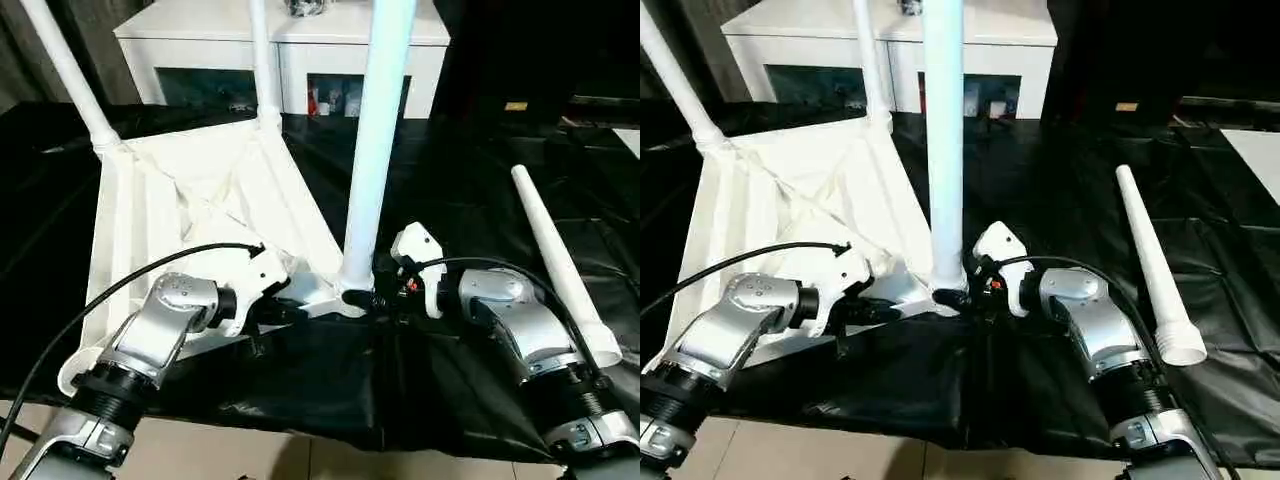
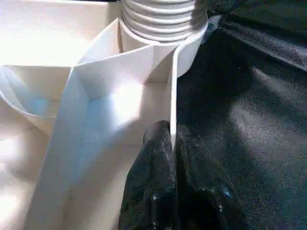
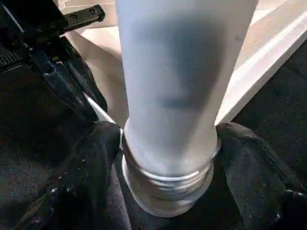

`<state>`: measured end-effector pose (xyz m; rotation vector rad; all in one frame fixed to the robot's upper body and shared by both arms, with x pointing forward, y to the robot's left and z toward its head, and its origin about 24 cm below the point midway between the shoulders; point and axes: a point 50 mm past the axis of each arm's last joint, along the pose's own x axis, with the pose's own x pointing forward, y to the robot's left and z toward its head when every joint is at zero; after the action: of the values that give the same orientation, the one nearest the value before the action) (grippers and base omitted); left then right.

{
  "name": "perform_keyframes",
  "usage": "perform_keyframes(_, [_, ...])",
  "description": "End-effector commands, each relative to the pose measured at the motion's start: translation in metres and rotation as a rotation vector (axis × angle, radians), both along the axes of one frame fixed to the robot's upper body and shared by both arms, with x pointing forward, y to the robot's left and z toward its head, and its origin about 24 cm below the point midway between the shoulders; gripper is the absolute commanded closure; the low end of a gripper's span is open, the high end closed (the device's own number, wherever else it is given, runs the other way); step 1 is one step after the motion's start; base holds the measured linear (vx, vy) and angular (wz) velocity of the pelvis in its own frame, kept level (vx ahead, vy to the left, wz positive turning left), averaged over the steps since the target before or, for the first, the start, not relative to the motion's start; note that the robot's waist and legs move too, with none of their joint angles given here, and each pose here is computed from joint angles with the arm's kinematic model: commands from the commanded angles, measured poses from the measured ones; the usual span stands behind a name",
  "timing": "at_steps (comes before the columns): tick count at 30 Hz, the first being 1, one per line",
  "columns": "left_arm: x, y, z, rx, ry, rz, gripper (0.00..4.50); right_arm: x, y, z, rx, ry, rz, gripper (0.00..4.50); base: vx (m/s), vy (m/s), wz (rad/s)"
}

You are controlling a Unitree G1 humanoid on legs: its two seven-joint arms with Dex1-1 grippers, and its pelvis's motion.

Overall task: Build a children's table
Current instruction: Insert table leg to table base

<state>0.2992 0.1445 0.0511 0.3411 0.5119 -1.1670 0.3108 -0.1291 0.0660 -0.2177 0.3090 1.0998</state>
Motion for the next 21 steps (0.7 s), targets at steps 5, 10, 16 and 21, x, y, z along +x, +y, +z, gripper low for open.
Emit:
perform_keyframes(5, [0.0008,-0.0104,0.0135,-0.064,-0.040,-0.044,4.50,0.0015,0.0107,-0.0067,-0.014,0.002,0.021,1.70,0.000,0.000,0.00])
perform_keyframes(10, [0.0001,-0.0110,0.0134,-0.064,-0.038,-0.049,4.50,0.0013,0.0147,-0.0091,-0.028,-0.006,0.040,1.80,0.000,0.000,0.00])
perform_keyframes(16, [-0.0006,-0.0104,0.0133,-0.064,-0.036,-0.046,4.50,0.0042,0.0151,-0.0077,-0.011,-0.010,0.030,1.25,0.000,0.000,0.00])
perform_keyframes(21, [-0.0002,-0.0104,0.0130,-0.064,-0.035,-0.046,4.50,0.0059,0.0157,-0.0082,-0.038,-0.040,0.029,0.70,0.000,0.000,0.00])
